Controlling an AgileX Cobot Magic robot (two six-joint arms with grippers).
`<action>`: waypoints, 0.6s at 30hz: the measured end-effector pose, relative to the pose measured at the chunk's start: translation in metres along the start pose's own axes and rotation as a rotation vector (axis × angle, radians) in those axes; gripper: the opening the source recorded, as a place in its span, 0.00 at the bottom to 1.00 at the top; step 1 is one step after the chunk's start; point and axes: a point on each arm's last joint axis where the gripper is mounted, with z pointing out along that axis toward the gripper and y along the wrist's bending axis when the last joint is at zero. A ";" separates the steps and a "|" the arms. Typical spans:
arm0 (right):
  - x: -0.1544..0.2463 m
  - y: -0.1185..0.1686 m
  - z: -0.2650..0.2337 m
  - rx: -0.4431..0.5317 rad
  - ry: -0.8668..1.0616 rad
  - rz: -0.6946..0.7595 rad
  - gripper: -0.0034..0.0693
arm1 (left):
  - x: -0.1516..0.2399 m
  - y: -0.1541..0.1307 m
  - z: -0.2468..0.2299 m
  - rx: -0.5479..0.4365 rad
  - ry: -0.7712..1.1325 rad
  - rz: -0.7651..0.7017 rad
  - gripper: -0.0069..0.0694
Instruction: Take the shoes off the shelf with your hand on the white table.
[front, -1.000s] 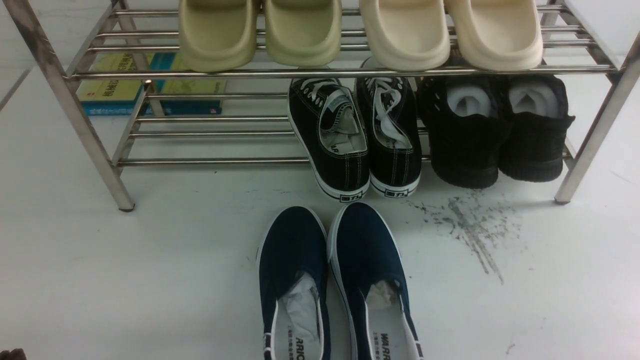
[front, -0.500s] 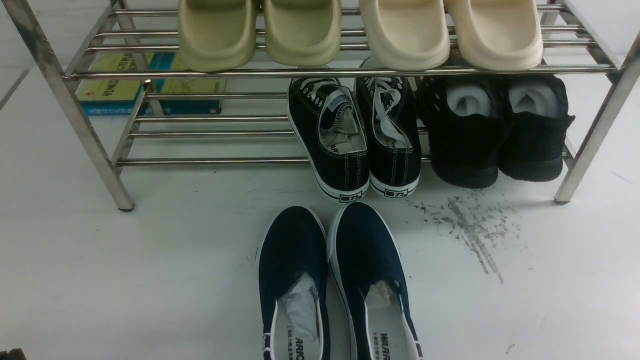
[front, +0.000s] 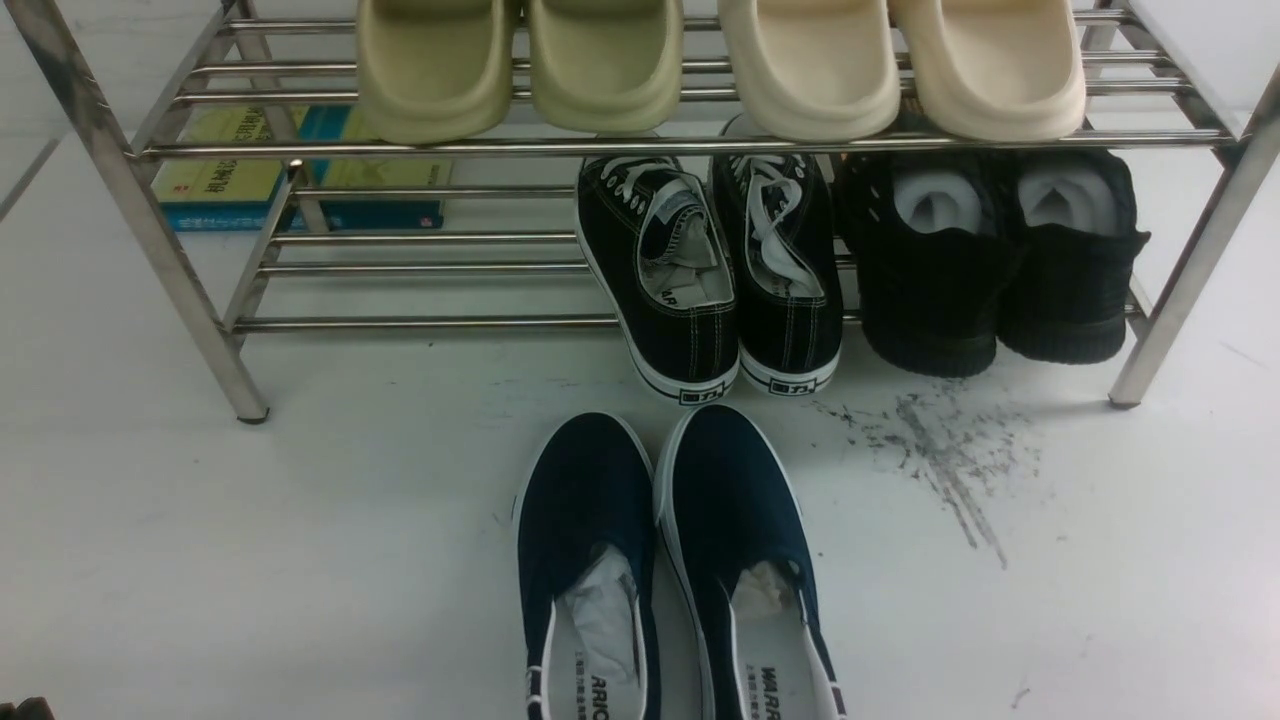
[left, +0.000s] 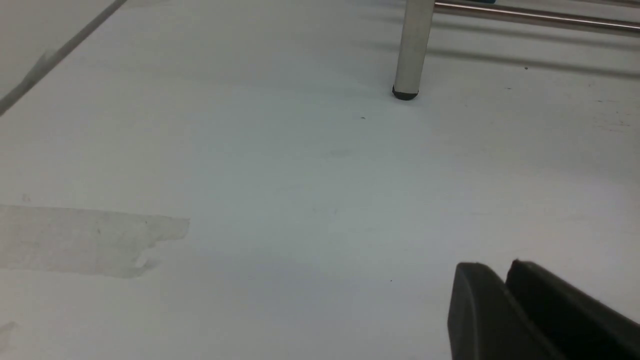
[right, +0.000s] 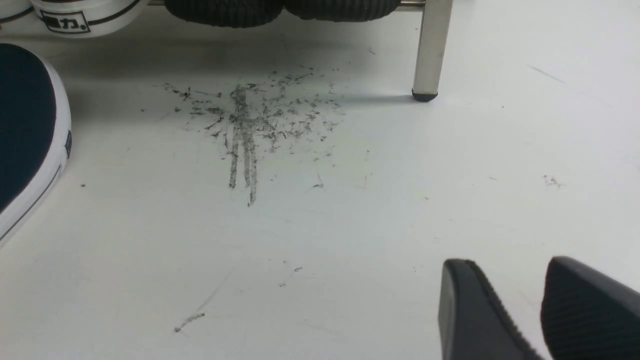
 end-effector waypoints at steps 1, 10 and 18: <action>0.000 0.000 0.000 0.000 0.000 0.000 0.38 | 0.000 0.000 0.000 0.000 0.000 0.000 0.24; 0.000 0.000 0.000 0.000 0.000 0.000 0.38 | 0.000 0.001 0.000 -0.009 -0.001 0.023 0.25; 0.000 0.000 0.000 0.000 0.000 0.000 0.38 | 0.000 0.001 0.000 -0.009 -0.002 0.025 0.26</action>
